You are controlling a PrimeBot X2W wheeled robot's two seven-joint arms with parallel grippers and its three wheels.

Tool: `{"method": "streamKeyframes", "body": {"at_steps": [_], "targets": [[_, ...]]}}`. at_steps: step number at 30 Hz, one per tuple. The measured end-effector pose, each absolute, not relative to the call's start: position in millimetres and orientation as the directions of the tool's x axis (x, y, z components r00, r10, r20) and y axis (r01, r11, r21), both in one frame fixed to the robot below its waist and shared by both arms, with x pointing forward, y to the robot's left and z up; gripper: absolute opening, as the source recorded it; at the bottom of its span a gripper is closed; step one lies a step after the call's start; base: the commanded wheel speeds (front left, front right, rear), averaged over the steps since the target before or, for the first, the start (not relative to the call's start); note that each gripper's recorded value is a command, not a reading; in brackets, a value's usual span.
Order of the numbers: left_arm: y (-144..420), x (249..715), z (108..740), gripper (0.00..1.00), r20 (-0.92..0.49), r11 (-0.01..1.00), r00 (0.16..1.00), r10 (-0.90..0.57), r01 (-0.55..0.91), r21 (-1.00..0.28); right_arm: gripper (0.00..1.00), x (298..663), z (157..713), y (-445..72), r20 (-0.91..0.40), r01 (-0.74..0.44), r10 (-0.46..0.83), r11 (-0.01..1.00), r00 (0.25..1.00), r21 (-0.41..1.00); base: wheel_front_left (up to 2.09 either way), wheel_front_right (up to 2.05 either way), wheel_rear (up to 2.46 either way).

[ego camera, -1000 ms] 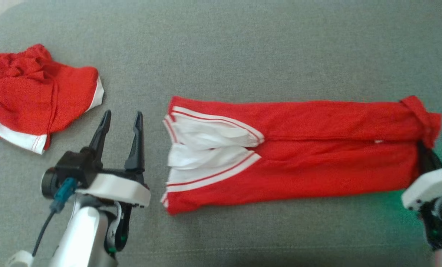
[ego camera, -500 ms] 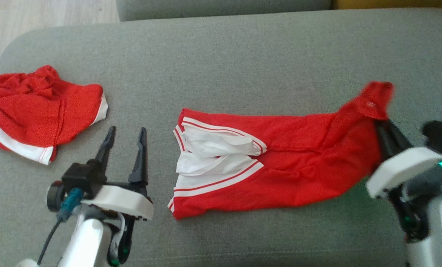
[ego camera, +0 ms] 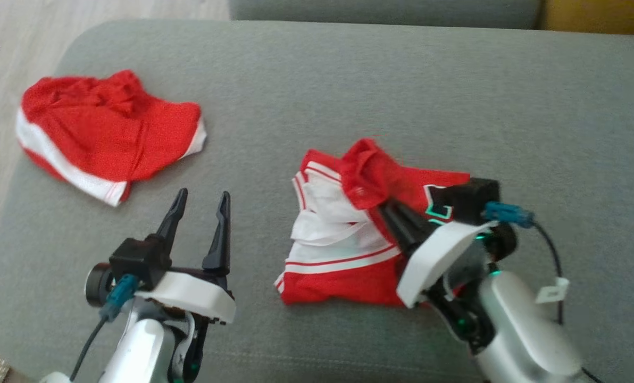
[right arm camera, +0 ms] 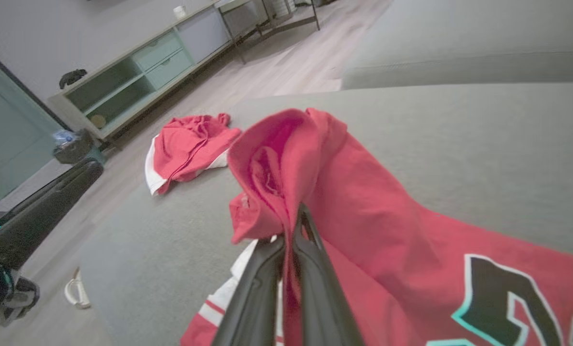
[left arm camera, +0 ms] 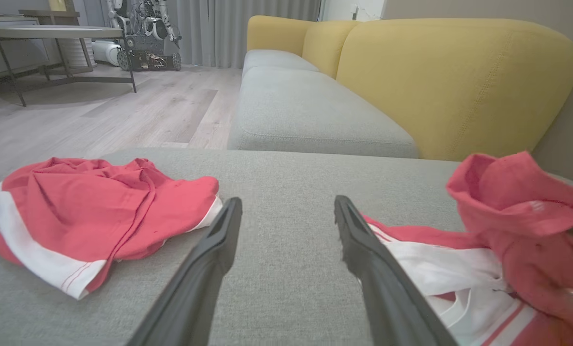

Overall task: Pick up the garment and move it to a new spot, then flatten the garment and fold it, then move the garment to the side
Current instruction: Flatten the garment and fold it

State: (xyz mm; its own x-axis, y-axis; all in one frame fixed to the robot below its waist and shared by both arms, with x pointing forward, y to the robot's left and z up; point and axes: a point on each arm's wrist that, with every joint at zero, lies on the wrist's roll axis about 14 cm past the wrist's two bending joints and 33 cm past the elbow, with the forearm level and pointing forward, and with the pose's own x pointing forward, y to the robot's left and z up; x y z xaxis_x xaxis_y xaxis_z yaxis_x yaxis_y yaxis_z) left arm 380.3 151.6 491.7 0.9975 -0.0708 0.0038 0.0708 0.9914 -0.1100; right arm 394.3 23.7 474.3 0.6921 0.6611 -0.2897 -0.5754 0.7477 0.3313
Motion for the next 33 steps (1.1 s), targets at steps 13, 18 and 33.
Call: {"method": "streamKeyframes", "body": {"at_steps": [13, 18, 33], "targets": [[168.0, 381.6, 477.6, 1.00, -0.037, 0.995, 0.999, -0.022, 0.018, -0.101, 1.00, 388.8, 435.8, 86.0, -0.289, -0.673, 0.781, 0.623, 0.553, 0.398, 0.00, 0.00, 0.00], [163.1, 387.5, 474.6, 1.00, -0.042, 0.994, 0.999, -0.034, 0.029, -0.103, 1.00, 401.7, 456.9, 85.8, -0.195, -0.691, 0.782, 0.618, 0.593, 0.376, 0.00, 0.00, 0.00], [152.6, 401.5, 489.6, 1.00, 0.013, 0.993, 0.997, -0.073, 0.074, -0.087, 1.00, 461.6, 513.8, -61.1, 0.015, -0.394, 0.398, 0.899, 0.917, 0.191, 0.00, 0.00, 0.00]]}}
